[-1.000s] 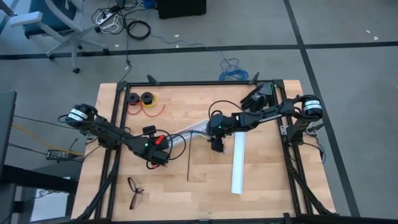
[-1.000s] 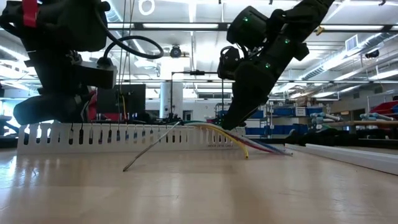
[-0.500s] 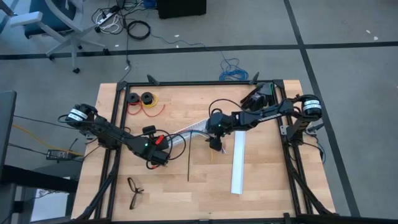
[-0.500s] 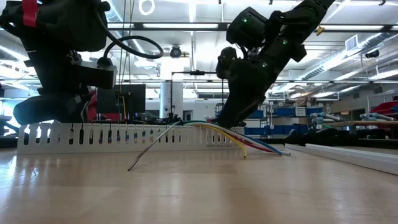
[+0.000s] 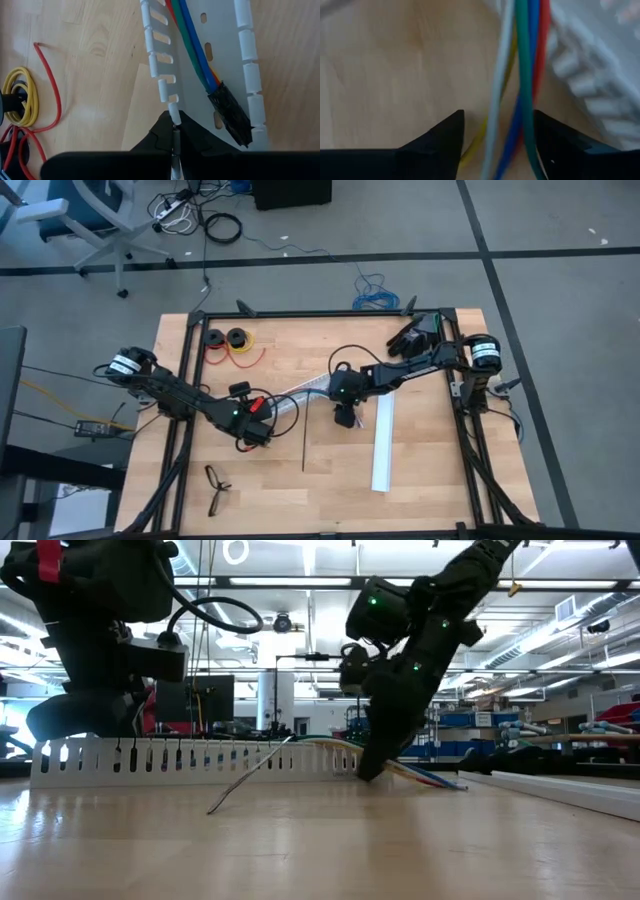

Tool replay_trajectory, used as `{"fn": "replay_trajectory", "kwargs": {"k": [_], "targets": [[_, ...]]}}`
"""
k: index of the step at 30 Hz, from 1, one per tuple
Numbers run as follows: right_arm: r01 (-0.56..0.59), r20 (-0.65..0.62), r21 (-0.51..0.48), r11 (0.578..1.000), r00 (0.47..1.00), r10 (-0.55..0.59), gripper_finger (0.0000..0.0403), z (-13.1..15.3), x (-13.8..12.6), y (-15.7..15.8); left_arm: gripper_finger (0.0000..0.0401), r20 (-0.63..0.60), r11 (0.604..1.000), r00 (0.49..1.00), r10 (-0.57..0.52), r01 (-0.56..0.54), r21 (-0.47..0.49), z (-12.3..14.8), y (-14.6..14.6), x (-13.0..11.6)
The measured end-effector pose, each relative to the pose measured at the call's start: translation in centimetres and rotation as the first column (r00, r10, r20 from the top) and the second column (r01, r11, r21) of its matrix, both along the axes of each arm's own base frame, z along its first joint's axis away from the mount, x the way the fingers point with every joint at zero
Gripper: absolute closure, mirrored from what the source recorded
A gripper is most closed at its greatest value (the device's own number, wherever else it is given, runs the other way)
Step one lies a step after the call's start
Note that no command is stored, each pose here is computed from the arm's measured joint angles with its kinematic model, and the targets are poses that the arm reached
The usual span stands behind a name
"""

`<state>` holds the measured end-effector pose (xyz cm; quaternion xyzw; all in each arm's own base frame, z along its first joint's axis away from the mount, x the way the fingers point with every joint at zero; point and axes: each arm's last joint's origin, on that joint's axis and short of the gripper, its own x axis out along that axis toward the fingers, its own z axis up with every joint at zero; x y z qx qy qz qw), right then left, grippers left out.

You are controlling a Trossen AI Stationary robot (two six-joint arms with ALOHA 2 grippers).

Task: Ziptie cables
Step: Put the zip-tied cables into the white cable duct

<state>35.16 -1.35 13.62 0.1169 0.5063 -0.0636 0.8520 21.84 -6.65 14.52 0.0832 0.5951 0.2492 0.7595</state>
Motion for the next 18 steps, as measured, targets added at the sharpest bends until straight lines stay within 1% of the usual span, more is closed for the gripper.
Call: {"fn": "replay_trajectory", "kwargs": {"k": [4,11,14,18], "targets": [[-0.032,-0.079,-0.011,0.999,0.996,0.031,0.0222,0.3,-0.7,0.0,0.0382,-0.002,1.0,1.0,-0.001,0.001,0.0,0.0,0.0,0.0],[-0.063,-0.146,-0.024,0.998,0.988,0.059,0.0267,0.8,-1.7,-0.3,0.0382,-0.003,1.0,1.0,-0.003,0.003,0.0,0.0,0.0,0.0],[-0.072,-0.163,-0.049,0.996,0.985,0.063,0.0302,1.1,-2.1,-0.6,0.0382,-0.004,1.0,1.0,-0.004,0.004,0.0,0.0,0.0,0.0],[-0.102,-0.156,-0.095,0.99,0.984,0.086,0.037,1.7,-2.2,-0.9,0.0382,-0.007,1.0,1.0,-0.016,0.016,0.0,0.0,0.0,0.0]]}}
